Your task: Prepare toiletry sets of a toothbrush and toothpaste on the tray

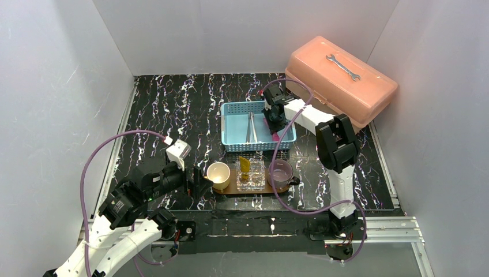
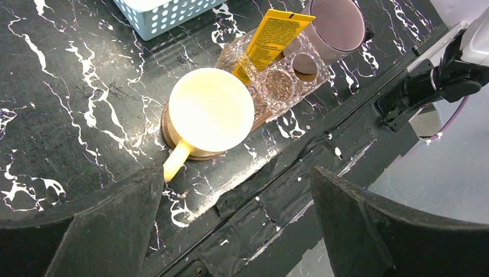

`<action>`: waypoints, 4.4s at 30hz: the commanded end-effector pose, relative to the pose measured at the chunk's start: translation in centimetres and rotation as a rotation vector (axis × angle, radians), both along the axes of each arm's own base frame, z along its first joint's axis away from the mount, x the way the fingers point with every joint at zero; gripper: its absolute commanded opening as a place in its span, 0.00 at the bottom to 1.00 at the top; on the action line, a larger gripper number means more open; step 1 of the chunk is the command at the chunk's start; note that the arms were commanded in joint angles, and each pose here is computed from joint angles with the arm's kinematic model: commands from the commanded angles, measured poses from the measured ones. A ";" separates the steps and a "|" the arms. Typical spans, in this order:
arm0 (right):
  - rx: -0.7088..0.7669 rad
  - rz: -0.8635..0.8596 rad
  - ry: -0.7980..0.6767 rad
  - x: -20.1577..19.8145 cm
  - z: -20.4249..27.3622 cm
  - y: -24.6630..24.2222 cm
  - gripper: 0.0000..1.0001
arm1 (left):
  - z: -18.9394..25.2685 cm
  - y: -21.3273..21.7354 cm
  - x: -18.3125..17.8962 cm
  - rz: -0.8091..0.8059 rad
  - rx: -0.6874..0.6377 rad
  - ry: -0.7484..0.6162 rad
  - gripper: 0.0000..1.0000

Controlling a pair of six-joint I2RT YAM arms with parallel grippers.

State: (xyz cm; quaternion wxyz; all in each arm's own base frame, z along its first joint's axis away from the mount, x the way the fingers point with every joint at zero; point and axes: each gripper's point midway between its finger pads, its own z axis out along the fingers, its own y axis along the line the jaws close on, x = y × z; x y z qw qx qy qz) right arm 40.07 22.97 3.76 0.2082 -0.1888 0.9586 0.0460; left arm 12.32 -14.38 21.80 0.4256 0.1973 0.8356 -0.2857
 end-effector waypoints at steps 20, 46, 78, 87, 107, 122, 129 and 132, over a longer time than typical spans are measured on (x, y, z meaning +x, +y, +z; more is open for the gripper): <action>0.444 -0.017 -0.486 -2.2 23.8 1.1 0.19 | 2.9 -2.2 0.7 -0.012 -0.108 0.026 0.98; 1.340 0.363 -0.419 -20.0 38.3 12.1 0.24 | 10.8 -8.2 0.3 -0.133 -0.613 0.093 0.98; 1.586 0.396 -0.353 -28.5 40.1 18.6 0.22 | 15.5 -7.8 -1.4 -0.185 -0.836 0.062 0.67; 1.563 0.387 -0.349 -28.7 39.3 19.1 0.24 | 15.9 -7.6 -2.0 -0.211 -0.839 0.047 0.33; 1.344 0.427 -0.448 -28.5 38.3 16.6 0.66 | 12.6 -8.4 -2.6 -0.272 -0.672 0.094 0.00; 1.061 0.298 -0.533 -26.4 37.4 11.1 0.72 | 5.7 -7.5 -2.8 -0.332 -0.299 0.150 0.00; 0.910 0.198 -0.514 -24.8 36.1 9.6 0.72 | 4.6 -5.6 -2.8 -0.339 -0.124 0.118 0.00; 0.888 0.182 -0.485 -24.6 35.8 9.7 0.72 | 4.4 -4.8 -2.6 -0.339 -0.064 0.096 0.00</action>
